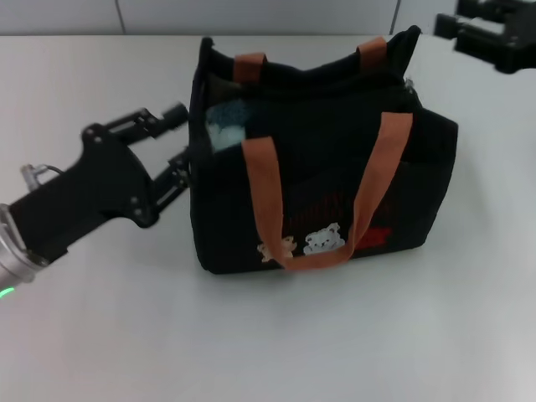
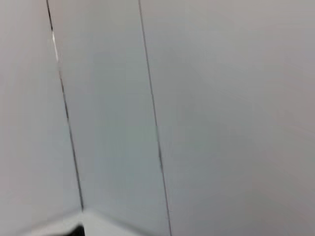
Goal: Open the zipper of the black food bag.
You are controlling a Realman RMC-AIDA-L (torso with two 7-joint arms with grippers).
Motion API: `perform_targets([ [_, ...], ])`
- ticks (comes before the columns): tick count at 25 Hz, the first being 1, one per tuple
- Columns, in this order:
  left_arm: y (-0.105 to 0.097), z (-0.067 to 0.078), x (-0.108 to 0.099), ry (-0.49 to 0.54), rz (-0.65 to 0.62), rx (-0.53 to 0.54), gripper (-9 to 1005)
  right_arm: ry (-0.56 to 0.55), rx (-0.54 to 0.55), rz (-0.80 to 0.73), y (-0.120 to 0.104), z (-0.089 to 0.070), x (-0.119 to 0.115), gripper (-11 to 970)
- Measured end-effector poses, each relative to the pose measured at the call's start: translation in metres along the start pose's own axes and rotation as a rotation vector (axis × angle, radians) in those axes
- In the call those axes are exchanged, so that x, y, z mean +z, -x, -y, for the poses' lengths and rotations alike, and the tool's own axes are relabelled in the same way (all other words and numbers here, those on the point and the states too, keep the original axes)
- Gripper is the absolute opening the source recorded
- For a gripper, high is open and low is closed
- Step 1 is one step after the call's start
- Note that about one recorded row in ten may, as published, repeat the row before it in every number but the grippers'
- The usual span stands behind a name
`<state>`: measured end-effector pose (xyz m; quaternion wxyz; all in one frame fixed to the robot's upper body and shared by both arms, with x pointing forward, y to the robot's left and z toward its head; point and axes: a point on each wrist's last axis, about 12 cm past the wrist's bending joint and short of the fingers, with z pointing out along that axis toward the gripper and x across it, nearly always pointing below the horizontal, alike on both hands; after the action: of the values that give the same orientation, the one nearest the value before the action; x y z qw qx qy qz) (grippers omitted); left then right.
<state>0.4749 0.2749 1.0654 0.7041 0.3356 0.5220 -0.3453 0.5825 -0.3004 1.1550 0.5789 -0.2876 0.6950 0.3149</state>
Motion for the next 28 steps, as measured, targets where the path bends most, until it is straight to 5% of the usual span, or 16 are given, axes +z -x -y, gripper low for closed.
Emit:
perform_targets([
  [9,0.011,-0.006,-0.016,0.1,0.073,0.066,495,0.008,-0.043,0.224,-0.012,-0.018,-0.052,620],
  [12,0.016,-0.002,-0.02,0.082,0.114,0.065,729,0.106,-0.064,0.237,-0.017,-0.033,-0.066,729],
  [20,0.009,0.022,-0.013,-0.338,-0.071,-0.138,834,0.436,-0.111,0.01,-0.052,-0.072,-0.091,826],
  [28,-0.007,0.03,-0.002,-0.417,-0.203,-0.212,834,0.513,-0.054,-0.1,-0.074,-0.083,-0.081,826],
])
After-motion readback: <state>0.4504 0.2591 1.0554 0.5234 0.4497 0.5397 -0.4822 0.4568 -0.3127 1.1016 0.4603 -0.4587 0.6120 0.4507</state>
